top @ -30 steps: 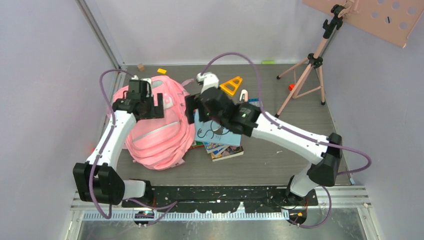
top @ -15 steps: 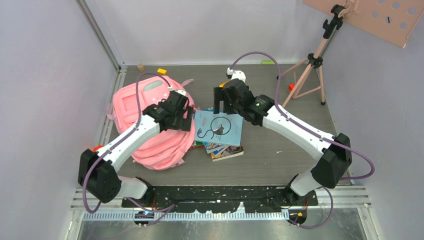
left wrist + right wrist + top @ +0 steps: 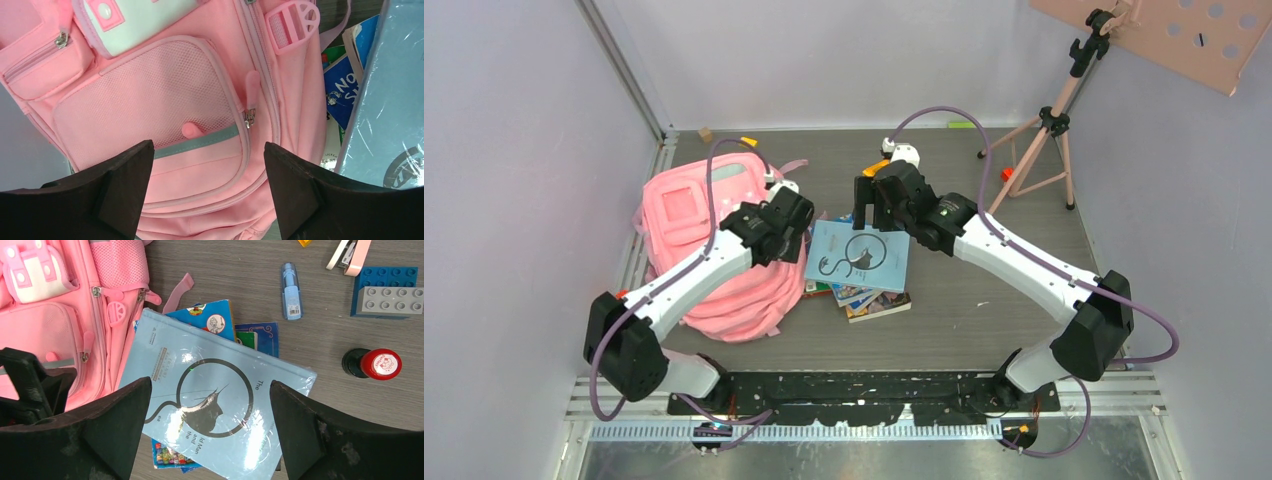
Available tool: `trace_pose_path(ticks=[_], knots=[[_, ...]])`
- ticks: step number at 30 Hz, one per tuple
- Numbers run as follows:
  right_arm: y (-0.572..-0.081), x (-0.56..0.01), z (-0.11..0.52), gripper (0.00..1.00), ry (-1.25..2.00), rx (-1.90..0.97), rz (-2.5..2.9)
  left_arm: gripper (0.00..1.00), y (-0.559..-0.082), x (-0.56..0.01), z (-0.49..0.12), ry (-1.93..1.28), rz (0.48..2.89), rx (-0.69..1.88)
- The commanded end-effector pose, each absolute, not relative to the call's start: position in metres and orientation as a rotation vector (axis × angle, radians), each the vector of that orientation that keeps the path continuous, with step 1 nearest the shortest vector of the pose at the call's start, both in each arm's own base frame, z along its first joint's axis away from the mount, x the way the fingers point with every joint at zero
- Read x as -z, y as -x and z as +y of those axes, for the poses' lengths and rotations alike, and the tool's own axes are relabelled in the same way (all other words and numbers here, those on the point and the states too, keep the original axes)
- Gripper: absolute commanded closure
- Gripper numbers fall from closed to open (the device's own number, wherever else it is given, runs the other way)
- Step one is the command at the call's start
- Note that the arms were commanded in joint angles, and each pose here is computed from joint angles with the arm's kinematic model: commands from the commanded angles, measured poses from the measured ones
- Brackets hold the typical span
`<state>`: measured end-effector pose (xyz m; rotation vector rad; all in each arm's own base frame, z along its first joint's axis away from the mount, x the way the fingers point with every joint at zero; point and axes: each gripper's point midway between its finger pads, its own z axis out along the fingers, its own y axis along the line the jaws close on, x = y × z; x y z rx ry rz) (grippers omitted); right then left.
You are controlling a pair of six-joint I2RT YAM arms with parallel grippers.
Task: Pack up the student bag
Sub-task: Unzip the student bag at the center of the board.
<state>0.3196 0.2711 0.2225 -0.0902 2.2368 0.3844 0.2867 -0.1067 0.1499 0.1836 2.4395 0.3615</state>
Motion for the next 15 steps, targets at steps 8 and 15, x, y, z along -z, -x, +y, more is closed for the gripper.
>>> trace_pose_path(ticks=[8,15], knots=[[-0.320,-0.235,0.277,0.06,0.065,-0.450,2.213,0.14,-0.280,-0.141,-0.102,-0.156,2.439,-0.370],[-0.317,-0.241,0.277,0.08,0.057,-0.475,2.204,0.26,-0.286,-0.115,-0.090,-0.161,2.454,-0.496]])
